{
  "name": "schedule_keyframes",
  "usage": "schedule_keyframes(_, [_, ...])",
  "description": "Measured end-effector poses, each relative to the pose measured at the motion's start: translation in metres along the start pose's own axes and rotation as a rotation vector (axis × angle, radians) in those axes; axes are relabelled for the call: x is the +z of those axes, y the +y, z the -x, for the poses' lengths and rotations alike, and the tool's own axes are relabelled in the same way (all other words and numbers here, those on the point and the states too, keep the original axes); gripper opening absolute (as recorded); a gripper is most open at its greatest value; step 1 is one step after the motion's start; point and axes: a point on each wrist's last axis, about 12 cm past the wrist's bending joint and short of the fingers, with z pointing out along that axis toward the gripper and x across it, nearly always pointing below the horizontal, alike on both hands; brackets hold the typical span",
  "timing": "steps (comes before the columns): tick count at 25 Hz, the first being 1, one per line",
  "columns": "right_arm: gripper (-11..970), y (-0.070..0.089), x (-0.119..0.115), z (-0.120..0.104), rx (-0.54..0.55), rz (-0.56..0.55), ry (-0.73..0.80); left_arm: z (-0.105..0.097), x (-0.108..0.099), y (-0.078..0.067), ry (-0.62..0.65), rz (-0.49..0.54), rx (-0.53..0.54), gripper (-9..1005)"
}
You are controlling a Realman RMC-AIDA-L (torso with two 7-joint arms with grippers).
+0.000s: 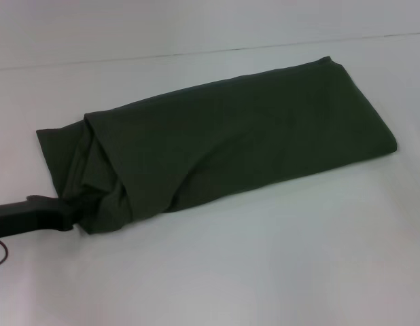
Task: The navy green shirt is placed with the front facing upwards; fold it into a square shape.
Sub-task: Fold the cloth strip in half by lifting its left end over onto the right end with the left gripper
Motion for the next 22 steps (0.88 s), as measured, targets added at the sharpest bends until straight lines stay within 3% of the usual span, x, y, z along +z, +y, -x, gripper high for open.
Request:
schedule_keyframes(7, [850,0.001,0.003,0.002,0.001,0.005,-0.003,0.005,-0.011,0.005,-0.029,0.028,-0.003,75])
schedule_keyframes(22, [851,0.001,0.004,0.003,0.000,0.003,-0.008,0.006,-0.024,-0.007,-0.020,-0.103,-0.032,142])
